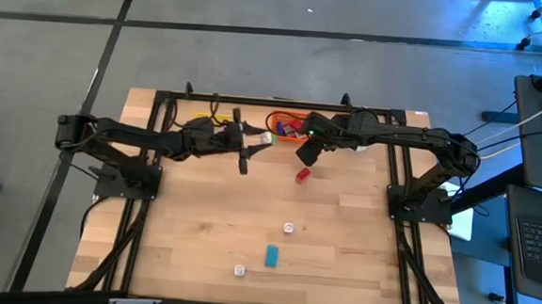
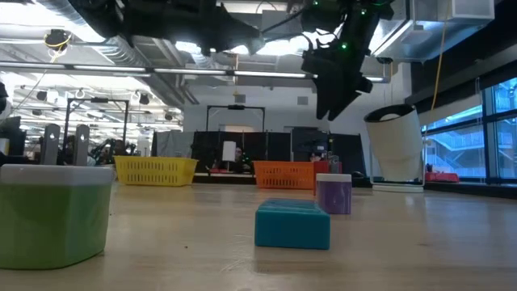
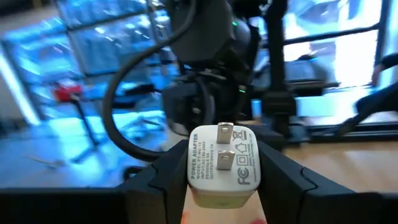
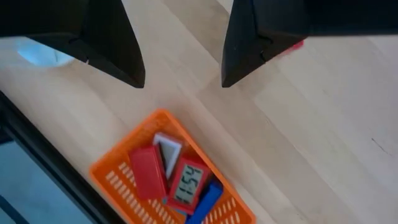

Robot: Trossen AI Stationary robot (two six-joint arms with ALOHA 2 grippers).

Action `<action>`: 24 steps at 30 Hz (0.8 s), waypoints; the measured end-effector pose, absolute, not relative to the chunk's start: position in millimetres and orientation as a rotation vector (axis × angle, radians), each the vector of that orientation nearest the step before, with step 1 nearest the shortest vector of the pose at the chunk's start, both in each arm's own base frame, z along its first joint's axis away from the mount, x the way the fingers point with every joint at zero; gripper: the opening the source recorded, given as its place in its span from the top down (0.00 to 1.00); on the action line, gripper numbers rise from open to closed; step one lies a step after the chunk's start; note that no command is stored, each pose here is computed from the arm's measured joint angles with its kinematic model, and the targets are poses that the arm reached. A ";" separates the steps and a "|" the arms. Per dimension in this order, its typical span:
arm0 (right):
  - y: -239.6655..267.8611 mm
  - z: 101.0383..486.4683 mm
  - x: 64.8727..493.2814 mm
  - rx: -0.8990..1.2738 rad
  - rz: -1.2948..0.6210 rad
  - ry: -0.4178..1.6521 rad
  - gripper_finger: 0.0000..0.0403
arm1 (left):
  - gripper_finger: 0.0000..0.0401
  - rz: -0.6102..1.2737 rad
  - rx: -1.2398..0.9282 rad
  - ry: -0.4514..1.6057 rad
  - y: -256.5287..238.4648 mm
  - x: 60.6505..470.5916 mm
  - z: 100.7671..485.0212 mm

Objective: Pick & Place Office items
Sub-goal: Put the top green changer adapter into the yellow bin

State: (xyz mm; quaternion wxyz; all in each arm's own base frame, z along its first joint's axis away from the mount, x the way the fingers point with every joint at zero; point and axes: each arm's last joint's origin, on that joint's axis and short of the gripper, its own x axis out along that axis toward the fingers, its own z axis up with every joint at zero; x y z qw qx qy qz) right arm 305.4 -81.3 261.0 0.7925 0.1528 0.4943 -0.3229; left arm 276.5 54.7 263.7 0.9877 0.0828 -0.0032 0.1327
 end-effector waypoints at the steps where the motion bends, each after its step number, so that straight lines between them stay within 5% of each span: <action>1: -81.5 261.4 306.3 0.323 -0.689 1.056 0.46 | 0.63 0.294 0.189 -0.009 54.2 275.4 265.7; 11: -82.1 262.8 309.3 0.326 -0.680 1.022 0.46 | 0.62 0.852 -0.002 0.029 75.6 256.7 267.2; 24: -82.5 263.5 310.6 0.328 -0.679 1.005 0.46 | 0.62 1.138 -0.383 0.463 112.4 218.7 210.5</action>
